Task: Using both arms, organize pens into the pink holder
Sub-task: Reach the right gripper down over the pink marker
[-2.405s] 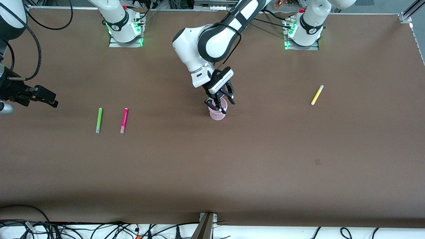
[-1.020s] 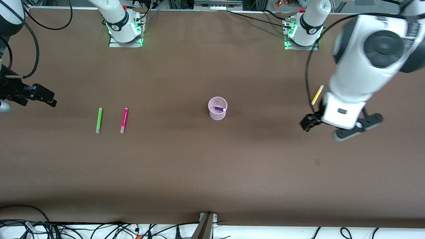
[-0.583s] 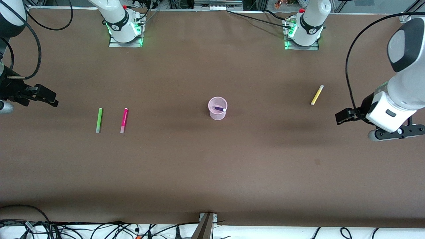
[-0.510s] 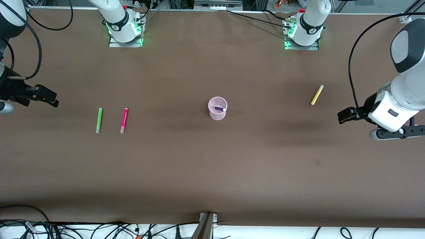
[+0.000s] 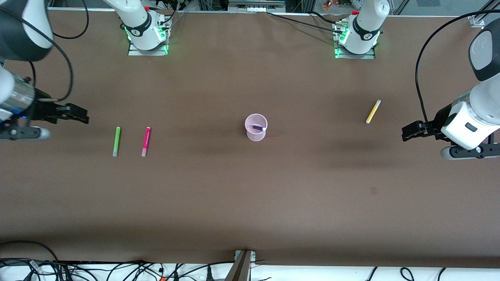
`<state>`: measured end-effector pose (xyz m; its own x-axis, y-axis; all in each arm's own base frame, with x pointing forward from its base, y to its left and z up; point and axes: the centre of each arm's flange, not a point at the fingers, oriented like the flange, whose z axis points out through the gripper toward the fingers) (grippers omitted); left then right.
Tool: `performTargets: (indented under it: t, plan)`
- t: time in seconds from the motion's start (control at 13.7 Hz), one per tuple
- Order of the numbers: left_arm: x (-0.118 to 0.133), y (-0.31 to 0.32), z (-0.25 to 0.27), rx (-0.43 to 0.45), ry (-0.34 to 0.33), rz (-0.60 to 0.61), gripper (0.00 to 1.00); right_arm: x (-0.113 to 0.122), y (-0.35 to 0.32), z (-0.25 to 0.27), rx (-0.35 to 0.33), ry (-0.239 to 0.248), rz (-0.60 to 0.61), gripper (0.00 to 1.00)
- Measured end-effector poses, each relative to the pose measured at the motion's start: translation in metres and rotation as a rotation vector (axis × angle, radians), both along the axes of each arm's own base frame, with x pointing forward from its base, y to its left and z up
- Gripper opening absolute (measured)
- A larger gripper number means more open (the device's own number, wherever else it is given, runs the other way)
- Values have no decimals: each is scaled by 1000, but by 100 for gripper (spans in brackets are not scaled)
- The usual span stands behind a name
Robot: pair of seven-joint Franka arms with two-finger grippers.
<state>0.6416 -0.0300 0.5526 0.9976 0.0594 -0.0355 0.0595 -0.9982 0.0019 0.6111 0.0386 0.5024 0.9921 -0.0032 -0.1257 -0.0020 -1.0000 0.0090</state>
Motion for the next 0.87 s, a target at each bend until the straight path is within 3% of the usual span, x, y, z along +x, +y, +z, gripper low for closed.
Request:
performTargets:
  t: [0.29, 0.58, 0.87]
  plan:
    - [-9, 27, -1, -8, 9, -57, 100, -13, 50, -123, -27, -8, -130, 100]
    - [-14, 16, -16, -10, 0, -87, 100, -51, 60, -219, -11, -99, -196, 100]
    - [-15, 21, -15, -8, -6, -82, 100, -91, 57, -277, -23, -65, -201, 99]
